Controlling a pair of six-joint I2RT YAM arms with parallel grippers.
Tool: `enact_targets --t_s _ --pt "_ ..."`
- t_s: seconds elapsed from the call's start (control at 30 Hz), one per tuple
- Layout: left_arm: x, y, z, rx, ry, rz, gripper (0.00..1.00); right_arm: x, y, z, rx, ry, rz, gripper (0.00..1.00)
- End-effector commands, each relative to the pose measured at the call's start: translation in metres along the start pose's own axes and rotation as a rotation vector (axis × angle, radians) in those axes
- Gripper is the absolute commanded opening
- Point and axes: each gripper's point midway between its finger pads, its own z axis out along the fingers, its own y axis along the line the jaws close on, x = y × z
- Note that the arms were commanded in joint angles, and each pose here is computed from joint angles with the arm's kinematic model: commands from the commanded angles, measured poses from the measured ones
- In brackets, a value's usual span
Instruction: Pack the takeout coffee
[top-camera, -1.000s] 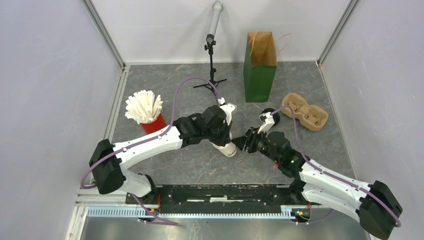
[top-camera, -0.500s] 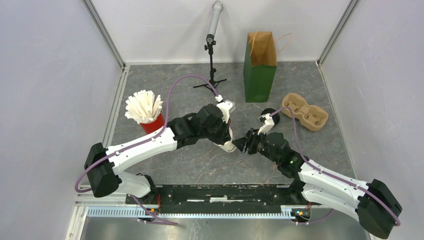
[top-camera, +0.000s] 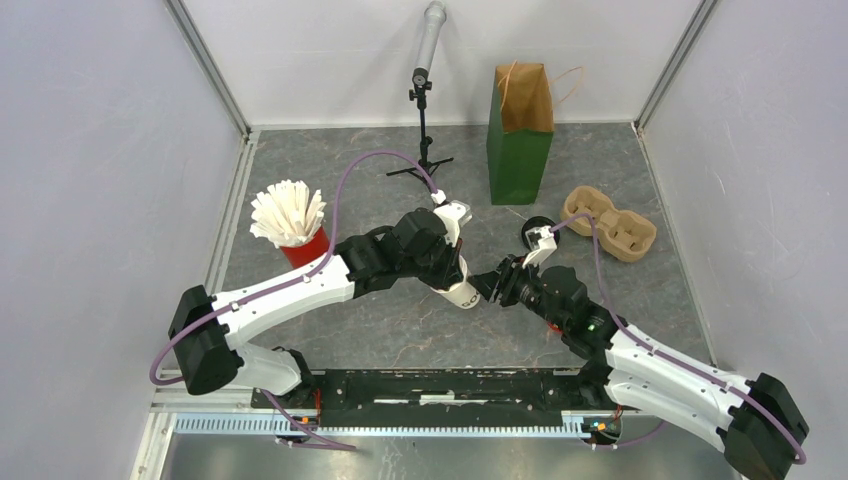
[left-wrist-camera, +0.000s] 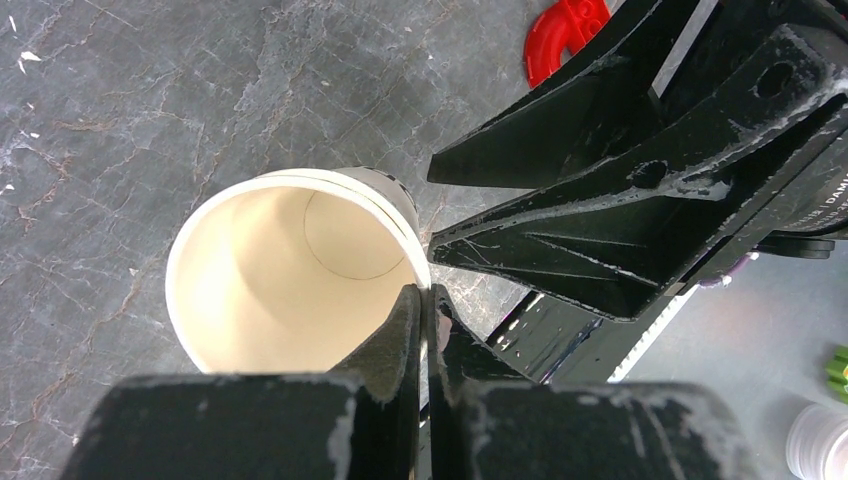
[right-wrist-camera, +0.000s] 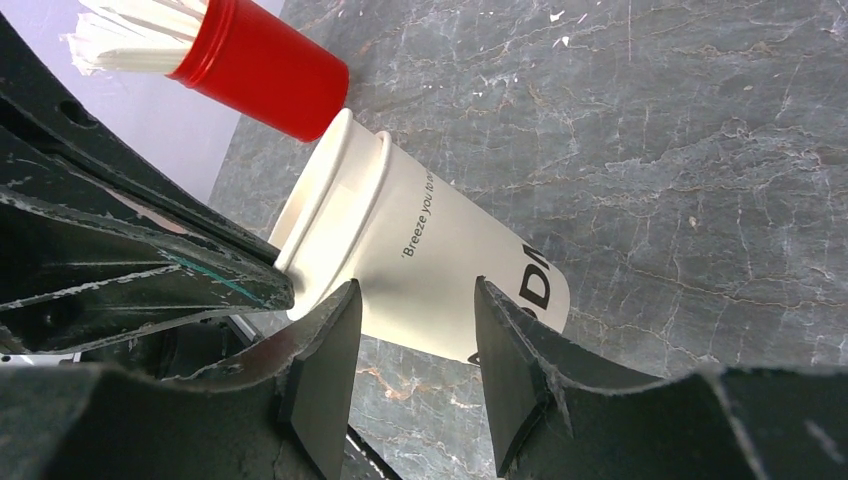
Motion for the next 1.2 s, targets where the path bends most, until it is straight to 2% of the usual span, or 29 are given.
enact_targets --t_s 0.0,0.9,1.17 --pt "-0.015 -0.014 -0.006 0.055 -0.059 -0.022 0.02 -0.026 0.023 0.000 -0.050 -0.062 0.018 0.51" --pt "-0.010 -0.012 0.000 0.048 -0.039 -0.009 0.02 -0.039 0.029 -0.001 -0.055 -0.104 0.034 0.51" --pt "-0.011 -0.019 -0.001 0.084 -0.043 -0.017 0.02 -0.030 0.024 0.002 -0.054 -0.083 0.042 0.51"
